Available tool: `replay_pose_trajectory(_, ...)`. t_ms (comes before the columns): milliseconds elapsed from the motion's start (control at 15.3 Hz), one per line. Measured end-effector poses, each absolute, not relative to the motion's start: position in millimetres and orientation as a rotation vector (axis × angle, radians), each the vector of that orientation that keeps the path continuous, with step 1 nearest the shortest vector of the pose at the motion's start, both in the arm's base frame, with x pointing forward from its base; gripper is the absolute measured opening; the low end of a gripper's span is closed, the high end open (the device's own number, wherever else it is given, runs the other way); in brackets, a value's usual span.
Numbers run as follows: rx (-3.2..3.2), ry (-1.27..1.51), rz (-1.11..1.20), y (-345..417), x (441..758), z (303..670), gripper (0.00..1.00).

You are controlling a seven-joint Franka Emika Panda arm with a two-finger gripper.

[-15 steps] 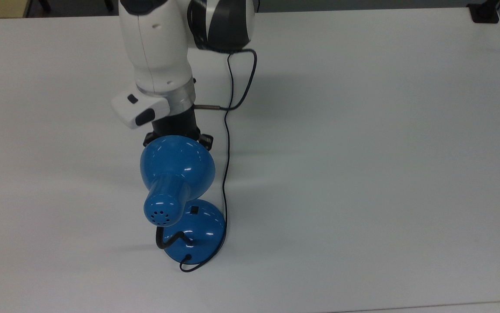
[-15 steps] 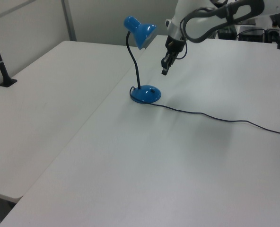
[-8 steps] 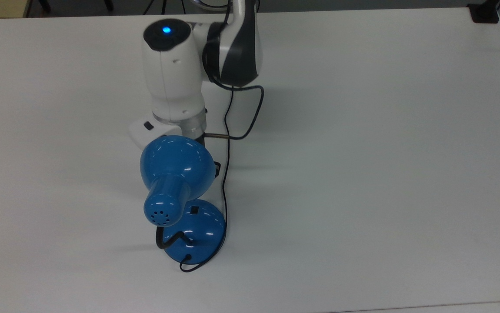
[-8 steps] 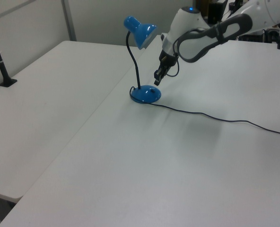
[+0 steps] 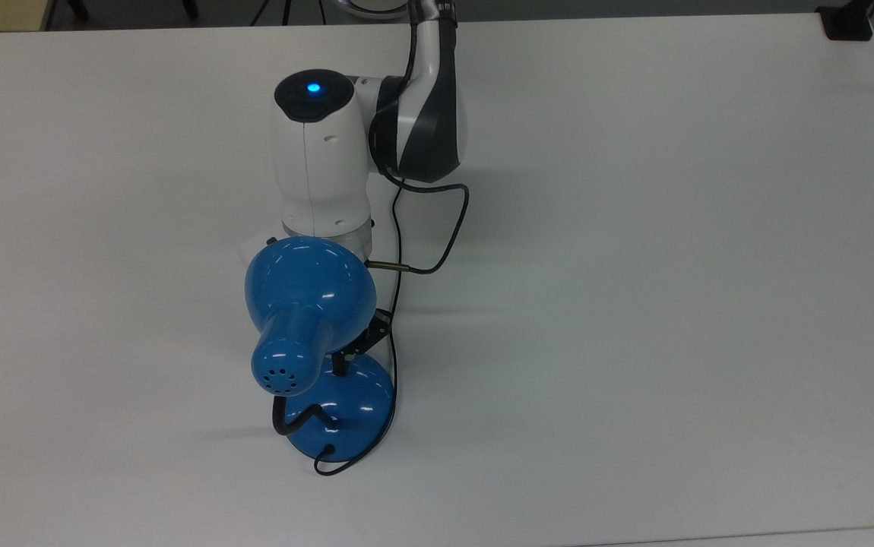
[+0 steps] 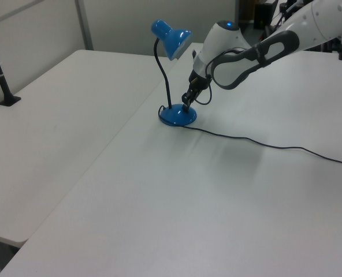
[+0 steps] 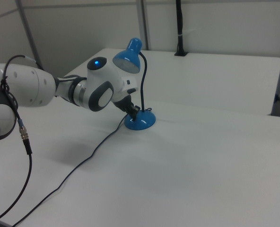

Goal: Turn on the lamp

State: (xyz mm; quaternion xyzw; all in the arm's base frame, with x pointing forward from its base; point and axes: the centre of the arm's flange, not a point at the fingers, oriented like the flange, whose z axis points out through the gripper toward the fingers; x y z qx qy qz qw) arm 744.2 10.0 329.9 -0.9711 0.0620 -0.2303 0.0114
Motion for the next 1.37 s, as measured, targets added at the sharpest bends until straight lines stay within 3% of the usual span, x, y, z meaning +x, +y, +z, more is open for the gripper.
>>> replay_pose_trajectory(719, -3.011, 0.199, -0.769, 14.8, 750.1, 340.3, 0.01)
replay_pose_trajectory(915, -2.998, 0.213, -0.756, 12.1, 744.2, 372.3, 0.01)
replay_pose_trajectory(1242, -3.080, 0.177, -0.326, -3.0, 695.7, 449.9, 0.05)
replay_pose_trajectory(1373, -3.108, 0.170, -0.181, -13.9, 670.0, 480.6, 0.18)
